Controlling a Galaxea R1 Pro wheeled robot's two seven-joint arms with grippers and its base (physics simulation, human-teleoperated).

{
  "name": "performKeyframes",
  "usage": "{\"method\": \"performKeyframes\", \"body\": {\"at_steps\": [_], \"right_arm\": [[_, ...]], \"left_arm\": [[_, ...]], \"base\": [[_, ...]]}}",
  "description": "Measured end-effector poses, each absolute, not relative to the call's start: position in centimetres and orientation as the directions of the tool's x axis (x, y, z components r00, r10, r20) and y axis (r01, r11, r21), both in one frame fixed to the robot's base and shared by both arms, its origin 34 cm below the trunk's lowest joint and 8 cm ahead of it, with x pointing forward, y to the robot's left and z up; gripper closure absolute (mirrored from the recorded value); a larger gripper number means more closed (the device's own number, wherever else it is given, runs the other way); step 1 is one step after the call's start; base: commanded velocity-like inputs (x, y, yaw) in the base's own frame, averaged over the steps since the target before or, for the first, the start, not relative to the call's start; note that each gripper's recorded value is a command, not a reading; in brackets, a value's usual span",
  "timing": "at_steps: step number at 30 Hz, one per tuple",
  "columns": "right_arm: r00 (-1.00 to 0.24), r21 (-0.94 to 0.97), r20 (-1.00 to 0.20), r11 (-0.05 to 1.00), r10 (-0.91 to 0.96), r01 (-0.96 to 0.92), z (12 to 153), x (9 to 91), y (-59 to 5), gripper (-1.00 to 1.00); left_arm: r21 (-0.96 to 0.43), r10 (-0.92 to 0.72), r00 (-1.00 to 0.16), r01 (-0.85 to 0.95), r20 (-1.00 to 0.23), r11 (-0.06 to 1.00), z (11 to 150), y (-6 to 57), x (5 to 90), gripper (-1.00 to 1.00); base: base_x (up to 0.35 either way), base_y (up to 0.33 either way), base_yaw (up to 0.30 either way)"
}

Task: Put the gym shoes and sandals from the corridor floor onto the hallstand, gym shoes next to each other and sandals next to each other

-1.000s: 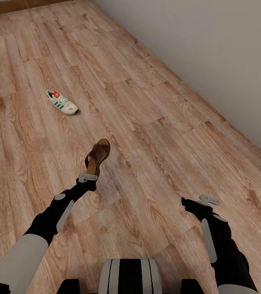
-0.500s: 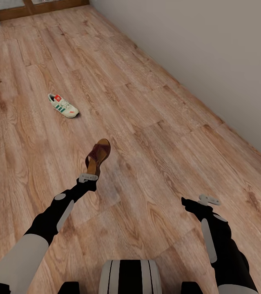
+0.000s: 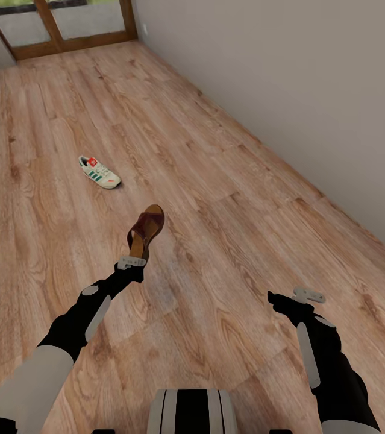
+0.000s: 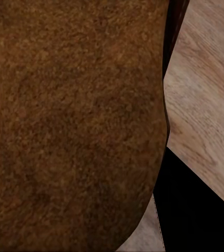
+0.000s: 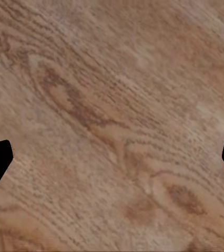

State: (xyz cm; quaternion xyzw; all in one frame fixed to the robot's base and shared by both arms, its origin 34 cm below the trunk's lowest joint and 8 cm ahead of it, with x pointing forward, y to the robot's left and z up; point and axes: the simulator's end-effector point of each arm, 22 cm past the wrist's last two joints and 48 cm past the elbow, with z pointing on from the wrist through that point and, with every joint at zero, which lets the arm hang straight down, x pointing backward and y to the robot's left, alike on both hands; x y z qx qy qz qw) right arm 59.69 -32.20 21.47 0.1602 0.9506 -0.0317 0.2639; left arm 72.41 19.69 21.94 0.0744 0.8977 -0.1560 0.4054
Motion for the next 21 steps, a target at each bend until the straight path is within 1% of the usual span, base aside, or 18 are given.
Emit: {"method": "performKeyframes", "body": {"at_steps": [21], "right_arm": [[-0.741,0.063,-0.606,0.947,0.288,0.316,28.1,62.8,-32.2,-1.0]], "left_arm": [[-0.188,0.006,-0.565,0.285,-0.825,0.94,30.1,19.6,75.3,1.0]], "base": [[0.0,0.0,0.0]]}}
